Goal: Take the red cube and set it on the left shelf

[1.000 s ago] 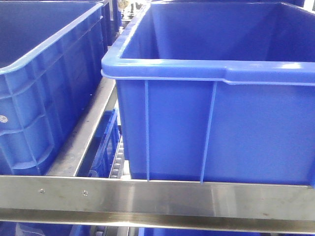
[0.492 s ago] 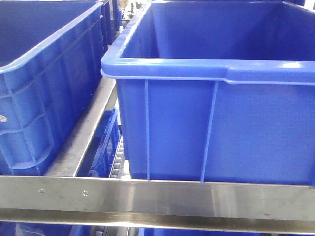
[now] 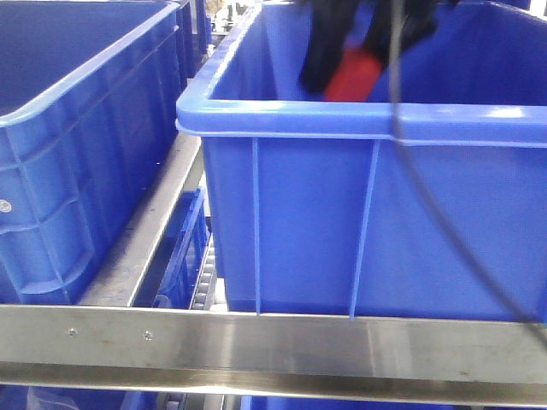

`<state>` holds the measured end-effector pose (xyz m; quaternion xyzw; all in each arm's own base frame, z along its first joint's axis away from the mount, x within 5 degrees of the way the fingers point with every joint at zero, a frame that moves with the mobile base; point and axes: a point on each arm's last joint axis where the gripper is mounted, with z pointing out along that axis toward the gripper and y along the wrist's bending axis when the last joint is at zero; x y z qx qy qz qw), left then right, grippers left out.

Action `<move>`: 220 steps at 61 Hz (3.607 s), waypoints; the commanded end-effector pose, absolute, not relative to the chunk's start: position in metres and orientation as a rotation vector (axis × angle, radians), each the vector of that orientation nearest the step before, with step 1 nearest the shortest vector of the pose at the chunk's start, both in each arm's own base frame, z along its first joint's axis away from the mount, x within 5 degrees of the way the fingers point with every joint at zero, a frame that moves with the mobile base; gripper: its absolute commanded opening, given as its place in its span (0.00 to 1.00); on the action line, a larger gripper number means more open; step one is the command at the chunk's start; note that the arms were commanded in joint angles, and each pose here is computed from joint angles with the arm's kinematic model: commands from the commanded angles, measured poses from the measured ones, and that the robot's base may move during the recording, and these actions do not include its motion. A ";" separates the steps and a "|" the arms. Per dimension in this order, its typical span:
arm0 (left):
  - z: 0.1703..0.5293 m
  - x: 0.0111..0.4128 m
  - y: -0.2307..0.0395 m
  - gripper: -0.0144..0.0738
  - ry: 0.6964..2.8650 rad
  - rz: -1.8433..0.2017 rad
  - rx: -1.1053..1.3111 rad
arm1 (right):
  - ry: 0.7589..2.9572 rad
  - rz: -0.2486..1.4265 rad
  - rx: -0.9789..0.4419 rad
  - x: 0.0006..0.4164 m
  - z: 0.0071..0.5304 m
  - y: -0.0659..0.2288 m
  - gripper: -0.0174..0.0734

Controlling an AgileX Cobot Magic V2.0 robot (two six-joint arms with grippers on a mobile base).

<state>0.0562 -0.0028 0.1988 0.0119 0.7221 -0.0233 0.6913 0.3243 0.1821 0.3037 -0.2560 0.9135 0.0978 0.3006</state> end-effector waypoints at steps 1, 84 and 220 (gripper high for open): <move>0.200 0.056 -0.003 0.28 1.535 -0.066 0.026 | 2.340 0.268 -0.670 0.334 0.315 0.187 0.49; 0.200 0.056 -0.003 0.28 1.535 -0.066 0.026 | 2.511 0.160 -0.759 0.348 0.292 0.189 0.85; 0.200 0.056 -0.003 0.28 1.535 -0.066 0.026 | 1.551 0.281 -0.326 0.043 0.342 0.019 0.24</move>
